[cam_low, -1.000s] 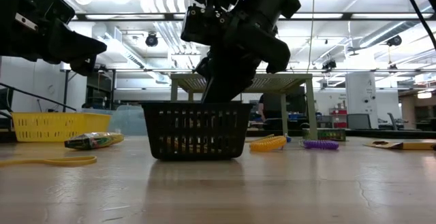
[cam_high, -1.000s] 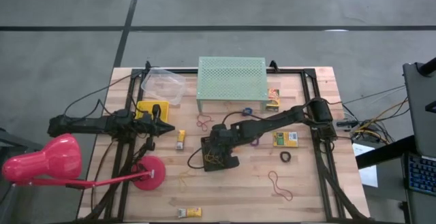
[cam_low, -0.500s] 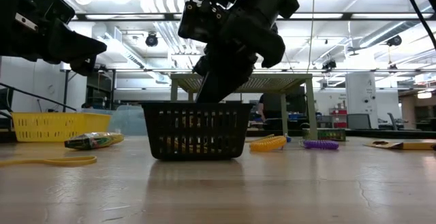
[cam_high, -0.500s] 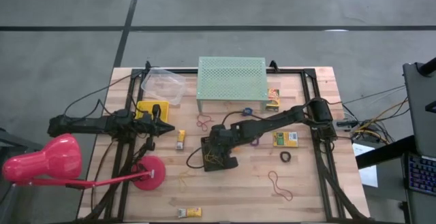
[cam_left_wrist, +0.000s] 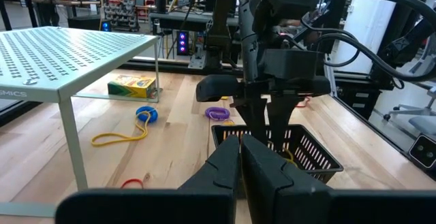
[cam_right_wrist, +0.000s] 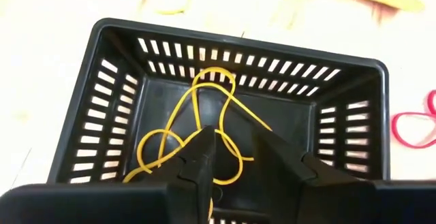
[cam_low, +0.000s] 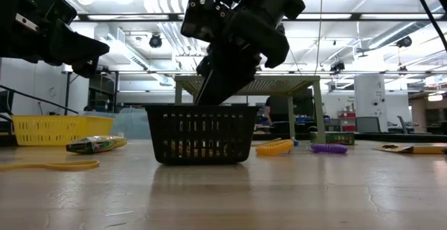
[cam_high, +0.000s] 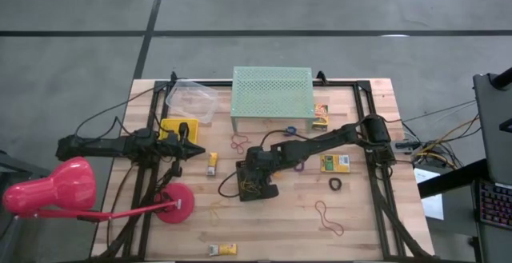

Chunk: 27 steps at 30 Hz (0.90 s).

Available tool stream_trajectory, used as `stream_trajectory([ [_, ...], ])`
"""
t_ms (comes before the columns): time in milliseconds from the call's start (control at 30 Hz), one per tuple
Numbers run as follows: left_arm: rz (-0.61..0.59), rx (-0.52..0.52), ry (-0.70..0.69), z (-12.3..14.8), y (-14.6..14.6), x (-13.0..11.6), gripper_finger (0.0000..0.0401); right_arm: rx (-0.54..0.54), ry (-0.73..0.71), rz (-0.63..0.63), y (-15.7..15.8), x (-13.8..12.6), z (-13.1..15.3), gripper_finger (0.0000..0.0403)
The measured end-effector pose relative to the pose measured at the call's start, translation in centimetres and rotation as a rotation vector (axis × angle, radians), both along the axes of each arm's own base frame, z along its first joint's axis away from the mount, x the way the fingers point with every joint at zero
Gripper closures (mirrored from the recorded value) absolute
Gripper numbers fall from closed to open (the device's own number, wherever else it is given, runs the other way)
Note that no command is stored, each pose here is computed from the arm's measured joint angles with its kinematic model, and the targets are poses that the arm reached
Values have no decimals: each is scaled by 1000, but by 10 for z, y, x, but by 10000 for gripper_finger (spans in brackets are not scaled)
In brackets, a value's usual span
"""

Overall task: Pick & Place Office Desk Supplies
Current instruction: Put the yellow rubber band into the black bin

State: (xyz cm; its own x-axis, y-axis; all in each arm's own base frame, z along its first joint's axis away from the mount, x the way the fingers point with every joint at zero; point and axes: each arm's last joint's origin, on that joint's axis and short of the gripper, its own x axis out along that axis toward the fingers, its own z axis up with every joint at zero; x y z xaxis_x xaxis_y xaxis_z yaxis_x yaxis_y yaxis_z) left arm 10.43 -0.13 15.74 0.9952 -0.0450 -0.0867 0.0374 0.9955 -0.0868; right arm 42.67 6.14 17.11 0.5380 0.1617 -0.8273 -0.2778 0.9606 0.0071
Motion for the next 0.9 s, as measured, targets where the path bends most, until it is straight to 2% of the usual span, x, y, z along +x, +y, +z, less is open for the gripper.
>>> stream_trajectory([
  [233, 0, 0, 0, 0, 0, 0, 378, 0, -3, 0, 0, 0, 0, 292],
  [467, 0, 0, 0, 0, 0, 0, 378, -15, -5, -10, 0, 0, 1, 306],
  [800, 0, 0, 0, 0, 0, 0, 378, -212, -34, -121, -6, 5, 29, 324],
  [900, 0, 0, 0, 0, 0, 0, 378, -233, -36, -139, -8, 3, 37, 326],
])
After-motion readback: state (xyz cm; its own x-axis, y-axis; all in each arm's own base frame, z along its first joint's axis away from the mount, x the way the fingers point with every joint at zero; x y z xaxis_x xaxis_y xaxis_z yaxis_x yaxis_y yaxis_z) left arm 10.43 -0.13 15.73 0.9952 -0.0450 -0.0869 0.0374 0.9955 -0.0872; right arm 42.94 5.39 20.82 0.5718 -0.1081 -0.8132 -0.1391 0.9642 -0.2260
